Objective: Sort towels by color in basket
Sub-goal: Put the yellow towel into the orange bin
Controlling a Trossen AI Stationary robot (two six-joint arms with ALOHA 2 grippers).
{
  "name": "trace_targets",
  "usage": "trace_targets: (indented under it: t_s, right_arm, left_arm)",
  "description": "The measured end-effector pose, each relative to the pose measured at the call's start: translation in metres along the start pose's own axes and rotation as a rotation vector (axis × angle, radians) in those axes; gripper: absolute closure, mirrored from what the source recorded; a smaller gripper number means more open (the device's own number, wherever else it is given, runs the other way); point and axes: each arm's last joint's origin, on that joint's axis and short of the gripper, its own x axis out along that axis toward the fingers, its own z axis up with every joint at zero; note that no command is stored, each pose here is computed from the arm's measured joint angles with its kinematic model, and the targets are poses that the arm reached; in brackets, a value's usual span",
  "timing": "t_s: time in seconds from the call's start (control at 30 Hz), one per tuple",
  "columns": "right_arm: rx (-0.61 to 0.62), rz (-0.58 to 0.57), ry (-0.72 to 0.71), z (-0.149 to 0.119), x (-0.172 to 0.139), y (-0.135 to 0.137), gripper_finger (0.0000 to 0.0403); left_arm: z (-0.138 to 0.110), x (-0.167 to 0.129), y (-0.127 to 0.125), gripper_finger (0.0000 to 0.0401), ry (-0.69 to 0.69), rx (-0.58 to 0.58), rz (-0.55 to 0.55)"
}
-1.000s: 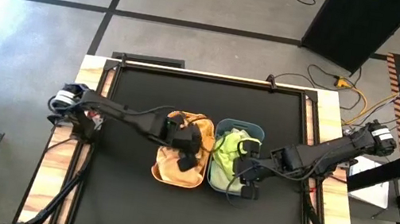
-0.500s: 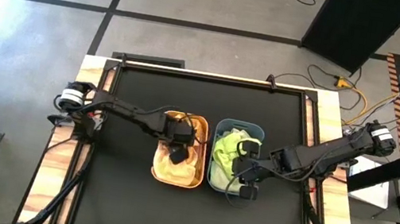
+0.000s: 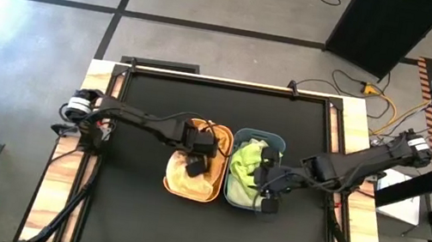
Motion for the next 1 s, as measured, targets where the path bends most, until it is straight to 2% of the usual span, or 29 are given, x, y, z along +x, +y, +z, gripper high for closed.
trace_targets:
  t_s: [0.1, 0.17, 0.3, 0.37, 0.5, 0.6, 0.7, 0.8, 0.87, 0.93, 1.0]
  right_arm:
    - [-0.035, 0.003, -0.083, 0.005, -0.009, -0.001, 0.0256]
    - [-0.057, -0.034, -0.128, 0.006, -0.014, -0.004, 0.0261]
    - [-0.046, -0.119, -0.205, 0.001, -0.018, -0.007, 0.0277]
    - [-0.034, -0.123, -0.246, -0.005, -0.018, -0.009, 0.0290]
    - [0.012, -0.104, -0.350, -0.021, -0.008, -0.009, 0.0323]
    - [0.058, -0.077, -0.478, -0.034, 0.004, -0.007, 0.0351]
    - [0.097, -0.046, -0.619, -0.049, 0.022, -0.004, 0.0376]
    - [0.118, -0.035, -0.687, -0.064, 0.038, -0.003, 0.0391]
    - [0.132, -0.030, -0.711, -0.066, 0.043, -0.002, 0.0391]
    - [0.131, -0.031, -0.709, -0.066, 0.045, -0.001, 0.0390]
    - [0.124, -0.033, -0.703, -0.064, 0.047, -0.001, 0.0390]
  left_arm:
    - [0.004, -0.018, -0.003, 0.0224, 0.022, 0.034, 0.007]
    - [0.003, -0.031, -0.005, 0.0215, 0.046, 0.065, 0.016]
    - [-0.003, -0.059, -0.005, 0.0203, 0.074, 0.110, 0.033]
    - [-0.008, -0.074, -0.003, 0.0202, 0.045, 0.120, 0.058]
    - [-0.020, -0.101, 0.001, 0.0201, -0.103, 0.109, 0.052]
    - [-0.027, -0.113, -0.004, 0.0201, -0.329, 0.105, -0.060]
    - [-0.032, -0.112, -0.007, 0.0201, -0.577, 0.099, -0.186]
    - [-0.034, -0.096, 0.005, 0.0201, -0.712, 0.010, -0.220]
    - [-0.035, -0.079, 0.019, 0.0201, -0.727, -0.065, -0.179]
    - [-0.034, -0.060, 0.030, 0.0202, -0.734, -0.126, -0.090]
    - [-0.033, -0.041, 0.037, 0.0205, -0.705, -0.148, -0.014]
